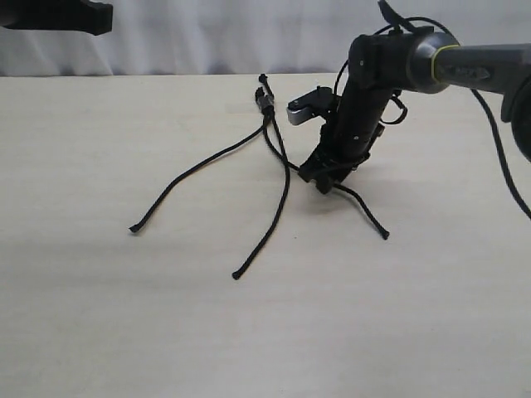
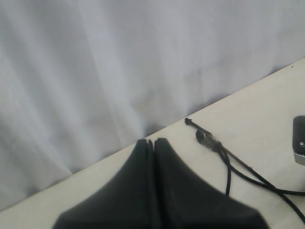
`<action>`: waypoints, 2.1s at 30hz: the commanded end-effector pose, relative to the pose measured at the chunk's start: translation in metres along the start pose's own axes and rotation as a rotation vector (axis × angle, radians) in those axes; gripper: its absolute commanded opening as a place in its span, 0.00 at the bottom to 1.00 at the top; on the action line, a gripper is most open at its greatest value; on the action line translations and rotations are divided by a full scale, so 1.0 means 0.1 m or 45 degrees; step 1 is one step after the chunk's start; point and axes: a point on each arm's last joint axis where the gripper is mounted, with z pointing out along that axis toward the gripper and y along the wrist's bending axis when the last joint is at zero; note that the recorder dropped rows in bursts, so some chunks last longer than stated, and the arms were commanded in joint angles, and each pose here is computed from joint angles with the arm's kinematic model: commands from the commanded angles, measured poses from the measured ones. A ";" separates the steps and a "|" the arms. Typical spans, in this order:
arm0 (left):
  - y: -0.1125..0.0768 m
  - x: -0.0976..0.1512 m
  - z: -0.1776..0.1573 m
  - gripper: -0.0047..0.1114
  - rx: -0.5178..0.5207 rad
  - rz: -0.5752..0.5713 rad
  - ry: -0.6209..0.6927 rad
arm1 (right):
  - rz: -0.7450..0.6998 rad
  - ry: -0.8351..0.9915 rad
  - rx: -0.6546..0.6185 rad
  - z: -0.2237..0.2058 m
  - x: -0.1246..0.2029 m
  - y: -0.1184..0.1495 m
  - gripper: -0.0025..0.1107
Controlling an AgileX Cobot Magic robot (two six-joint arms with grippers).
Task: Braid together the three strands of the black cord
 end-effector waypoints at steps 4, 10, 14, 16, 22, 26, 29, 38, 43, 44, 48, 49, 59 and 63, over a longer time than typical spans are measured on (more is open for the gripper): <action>0.00 0.00 -0.01 0.04 -0.002 0.001 -0.009 | 0.098 -0.145 0.069 -0.62 -0.05 -0.04 0.06; 0.00 0.00 -0.01 0.04 -0.002 0.001 -0.009 | 0.174 -0.347 0.139 -1.22 -0.04 -0.15 0.06; 0.00 0.00 -0.01 0.04 -0.002 0.001 -0.009 | 0.258 -0.350 0.148 -1.16 0.01 -0.32 0.06; 0.00 0.00 -0.01 0.04 -0.002 0.001 -0.009 | 0.301 -0.327 0.141 -1.06 0.02 -0.39 0.06; 0.00 0.00 -0.01 0.04 -0.002 0.001 -0.009 | 0.324 -0.242 0.126 -0.70 0.03 -0.50 0.06; 0.00 0.00 -0.01 0.04 -0.002 0.001 -0.009 | 0.324 -0.223 0.124 -0.49 0.02 -0.53 0.06; 0.00 0.00 -0.01 0.04 -0.002 0.001 -0.009 | 0.312 -0.220 0.145 -0.39 0.01 -0.56 0.06; 0.00 0.00 -0.01 0.04 -0.002 0.001 -0.009 | 0.345 -0.217 0.213 -0.37 0.02 -0.61 0.06; 0.00 0.00 -0.01 0.04 -0.002 0.001 -0.009 | 0.330 -0.208 0.238 -0.35 0.02 -0.63 0.06; 0.00 0.00 -0.01 0.04 -0.002 0.001 -0.009 | 0.341 -0.199 0.264 -0.35 0.03 -0.65 0.08; 0.00 0.00 -0.01 0.04 -0.002 0.001 -0.009 | 0.470 -0.180 0.386 -0.34 0.07 -0.73 0.22; 0.00 0.00 -0.01 0.04 -0.002 0.001 -0.009 | 0.468 -0.174 0.406 -0.33 0.07 -0.74 0.26; 0.00 0.00 -0.01 0.04 -0.002 0.001 -0.006 | 0.462 -0.174 0.421 -0.36 0.07 -0.75 0.61; 0.00 0.01 -0.01 0.04 0.001 0.001 0.012 | 0.445 -0.234 0.444 -0.63 0.06 -0.73 0.57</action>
